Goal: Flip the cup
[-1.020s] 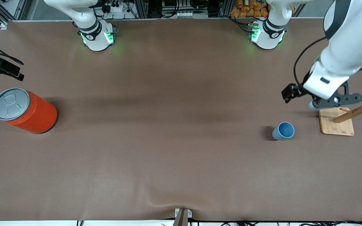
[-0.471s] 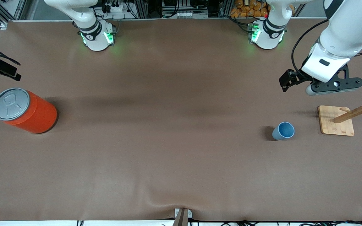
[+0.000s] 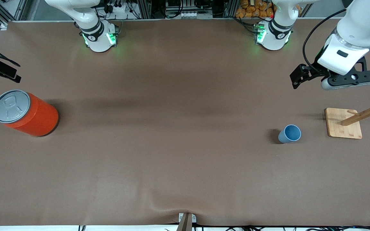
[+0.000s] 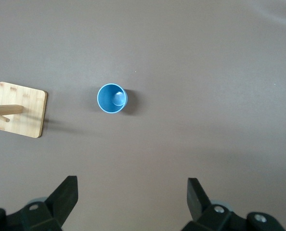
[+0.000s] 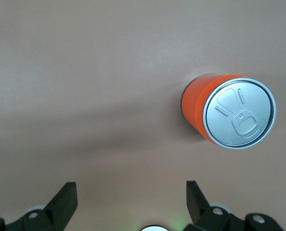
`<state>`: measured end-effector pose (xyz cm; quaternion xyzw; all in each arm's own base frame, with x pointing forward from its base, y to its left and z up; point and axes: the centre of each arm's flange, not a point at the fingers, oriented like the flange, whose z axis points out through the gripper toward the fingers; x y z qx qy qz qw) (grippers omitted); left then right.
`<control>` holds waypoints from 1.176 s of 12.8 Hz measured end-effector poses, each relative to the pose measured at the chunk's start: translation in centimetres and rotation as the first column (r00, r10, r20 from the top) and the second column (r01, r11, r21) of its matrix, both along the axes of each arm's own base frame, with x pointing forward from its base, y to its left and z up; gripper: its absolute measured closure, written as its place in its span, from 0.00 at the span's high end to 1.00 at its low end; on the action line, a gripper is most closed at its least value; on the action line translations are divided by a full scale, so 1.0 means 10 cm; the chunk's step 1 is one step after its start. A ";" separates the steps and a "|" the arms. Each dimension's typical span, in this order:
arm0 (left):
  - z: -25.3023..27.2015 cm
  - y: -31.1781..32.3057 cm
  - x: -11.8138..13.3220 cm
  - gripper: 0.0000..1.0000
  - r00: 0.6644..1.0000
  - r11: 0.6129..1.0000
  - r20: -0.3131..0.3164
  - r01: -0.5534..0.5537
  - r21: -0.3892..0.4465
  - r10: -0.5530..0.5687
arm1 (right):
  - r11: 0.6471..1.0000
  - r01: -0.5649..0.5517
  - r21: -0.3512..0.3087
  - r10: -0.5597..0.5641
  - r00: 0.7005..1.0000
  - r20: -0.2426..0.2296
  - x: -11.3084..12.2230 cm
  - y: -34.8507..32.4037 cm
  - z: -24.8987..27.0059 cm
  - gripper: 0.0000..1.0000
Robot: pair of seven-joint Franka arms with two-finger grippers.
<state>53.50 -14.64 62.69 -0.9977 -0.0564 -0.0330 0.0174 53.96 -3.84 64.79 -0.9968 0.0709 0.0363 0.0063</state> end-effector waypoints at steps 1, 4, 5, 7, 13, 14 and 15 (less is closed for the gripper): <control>0.02 0.03 0.01 1.00 1.000 1.000 0.003 -0.006 -0.001 0.006 | 1.000 0.001 0.000 -0.001 1.000 0.000 0.00 0.00 0.00 1.00; 0.06 0.28 0.02 1.00 0.999 0.999 -0.005 -0.050 0.001 0.050 | 1.000 0.002 0.000 -0.002 1.000 0.000 0.00 -0.01 0.00 1.00; 0.05 0.35 0.00 1.00 0.998 0.998 -0.024 -0.061 0.006 0.061 | 1.000 0.002 0.000 -0.002 1.000 0.000 0.00 -0.01 0.00 1.00; 0.03 0.49 -0.02 1.00 0.998 0.999 -0.053 -0.040 0.014 0.041 | 1.000 0.002 0.000 -0.002 1.000 0.000 0.00 -0.01 0.00 1.00; 0.09 1.01 -0.23 1.00 0.998 1.000 -0.067 0.004 0.020 -0.003 | 1.000 0.002 0.000 -0.002 1.000 0.000 0.00 -0.01 0.00 1.00; 0.11 1.09 -0.23 1.00 0.998 1.000 -0.064 0.019 0.018 -0.017 | 1.000 0.002 0.000 -0.002 1.000 0.000 0.00 -0.01 0.00 1.00; 0.12 1.20 -0.23 1.00 0.998 1.000 -0.062 0.026 0.016 -0.025 | 1.000 0.002 0.000 -0.002 1.000 0.000 0.00 -0.01 0.00 1.00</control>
